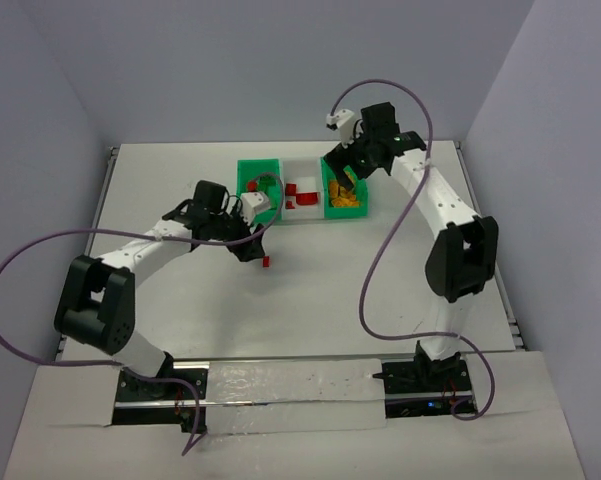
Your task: Sort the legos into containers by color
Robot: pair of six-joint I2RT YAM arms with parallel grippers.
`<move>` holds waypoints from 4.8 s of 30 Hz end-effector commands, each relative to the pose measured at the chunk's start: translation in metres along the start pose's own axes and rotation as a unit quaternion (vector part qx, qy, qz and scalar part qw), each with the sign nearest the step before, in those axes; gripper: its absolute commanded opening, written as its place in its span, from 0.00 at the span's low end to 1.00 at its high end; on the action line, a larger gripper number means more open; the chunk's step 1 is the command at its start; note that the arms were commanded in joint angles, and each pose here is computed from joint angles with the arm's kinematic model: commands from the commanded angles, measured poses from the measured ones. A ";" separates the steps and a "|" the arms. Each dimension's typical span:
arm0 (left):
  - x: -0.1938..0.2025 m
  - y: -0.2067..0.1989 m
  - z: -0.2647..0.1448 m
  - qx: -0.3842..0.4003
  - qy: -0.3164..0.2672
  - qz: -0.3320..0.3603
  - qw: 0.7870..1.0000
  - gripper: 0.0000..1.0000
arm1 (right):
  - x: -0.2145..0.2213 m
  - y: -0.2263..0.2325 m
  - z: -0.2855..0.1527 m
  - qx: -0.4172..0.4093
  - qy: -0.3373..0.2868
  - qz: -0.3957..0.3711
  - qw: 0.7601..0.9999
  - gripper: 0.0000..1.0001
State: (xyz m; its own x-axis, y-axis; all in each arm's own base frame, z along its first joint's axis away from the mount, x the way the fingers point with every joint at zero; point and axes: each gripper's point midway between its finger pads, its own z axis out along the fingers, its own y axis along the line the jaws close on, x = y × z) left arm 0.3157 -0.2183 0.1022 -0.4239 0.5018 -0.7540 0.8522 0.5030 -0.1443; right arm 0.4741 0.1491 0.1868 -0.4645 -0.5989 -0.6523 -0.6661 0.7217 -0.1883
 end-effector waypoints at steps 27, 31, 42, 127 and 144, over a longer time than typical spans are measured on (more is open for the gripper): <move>0.044 0.010 0.061 -0.285 0.127 -0.261 0.913 0.48 | 0.024 0.003 -0.077 0.044 -0.052 0.123 0.990 1.00; 0.048 0.002 0.066 -0.281 0.129 -0.252 0.917 0.48 | 0.025 0.003 -0.078 0.042 -0.053 0.121 0.990 1.00; 0.054 -0.006 0.064 -0.262 0.145 -0.245 0.922 0.09 | 0.027 0.002 -0.077 0.042 -0.052 0.122 0.990 1.00; -0.145 -0.020 -0.017 -0.144 -0.154 -0.131 0.969 0.99 | 0.222 0.127 -0.049 -0.123 0.243 0.125 0.954 1.00; -0.139 -0.002 -0.025 -0.158 -0.158 -0.141 0.965 0.99 | 0.243 0.126 -0.022 -0.080 0.293 0.115 0.946 0.87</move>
State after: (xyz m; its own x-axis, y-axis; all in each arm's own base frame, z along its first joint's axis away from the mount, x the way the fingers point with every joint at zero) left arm 0.3672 -0.2709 0.2068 -0.4903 0.1336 -0.8612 0.5481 0.8155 -0.1856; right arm 0.2588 0.0867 0.0270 -0.8200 -0.5568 -0.1329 -0.5694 0.8171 0.0901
